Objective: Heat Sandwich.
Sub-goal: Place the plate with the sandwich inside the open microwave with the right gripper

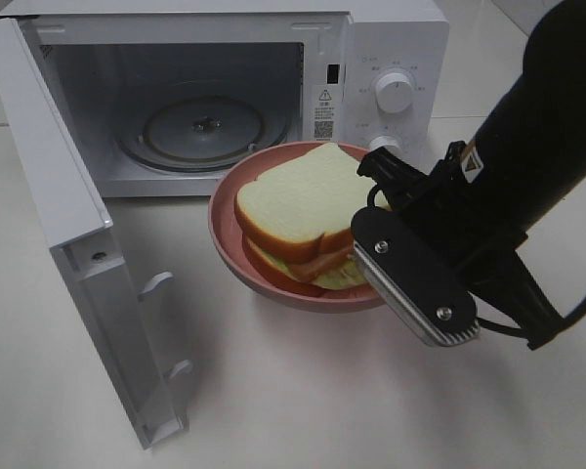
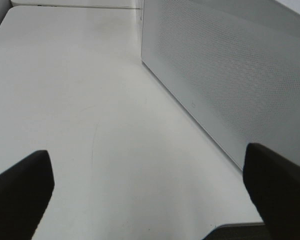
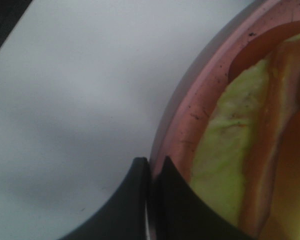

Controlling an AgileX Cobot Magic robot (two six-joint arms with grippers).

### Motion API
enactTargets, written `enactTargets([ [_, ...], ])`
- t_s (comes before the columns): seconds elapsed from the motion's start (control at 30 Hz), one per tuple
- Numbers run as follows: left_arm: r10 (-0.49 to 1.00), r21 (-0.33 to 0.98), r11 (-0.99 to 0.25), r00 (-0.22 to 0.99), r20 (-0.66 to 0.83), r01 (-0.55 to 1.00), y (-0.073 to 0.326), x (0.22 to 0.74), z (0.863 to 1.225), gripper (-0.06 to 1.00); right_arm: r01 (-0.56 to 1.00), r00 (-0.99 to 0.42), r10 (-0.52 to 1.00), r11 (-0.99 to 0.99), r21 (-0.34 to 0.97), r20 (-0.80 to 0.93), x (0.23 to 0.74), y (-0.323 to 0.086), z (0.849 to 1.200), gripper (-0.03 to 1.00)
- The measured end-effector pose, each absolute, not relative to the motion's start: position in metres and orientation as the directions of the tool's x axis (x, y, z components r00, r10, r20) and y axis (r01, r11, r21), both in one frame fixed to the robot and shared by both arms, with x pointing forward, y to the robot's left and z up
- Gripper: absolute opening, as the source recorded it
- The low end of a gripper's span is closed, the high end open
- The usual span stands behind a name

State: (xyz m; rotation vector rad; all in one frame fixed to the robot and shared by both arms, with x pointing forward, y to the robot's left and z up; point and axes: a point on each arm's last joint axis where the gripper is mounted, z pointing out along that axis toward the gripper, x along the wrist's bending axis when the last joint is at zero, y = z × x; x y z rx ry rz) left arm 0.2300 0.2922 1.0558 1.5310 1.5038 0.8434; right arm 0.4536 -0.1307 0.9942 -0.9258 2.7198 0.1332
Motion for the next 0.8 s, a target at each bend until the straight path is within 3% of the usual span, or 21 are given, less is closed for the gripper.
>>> enactTargets([
  [0.8,0.995,0.891,0.04,0.066,-0.078,0.452,0.292,0.23,1.056,0.97,-0.638,-0.736,-0.608,0.77,0.002,-0.297,0.498,-0.081,0.989,0.03],
])
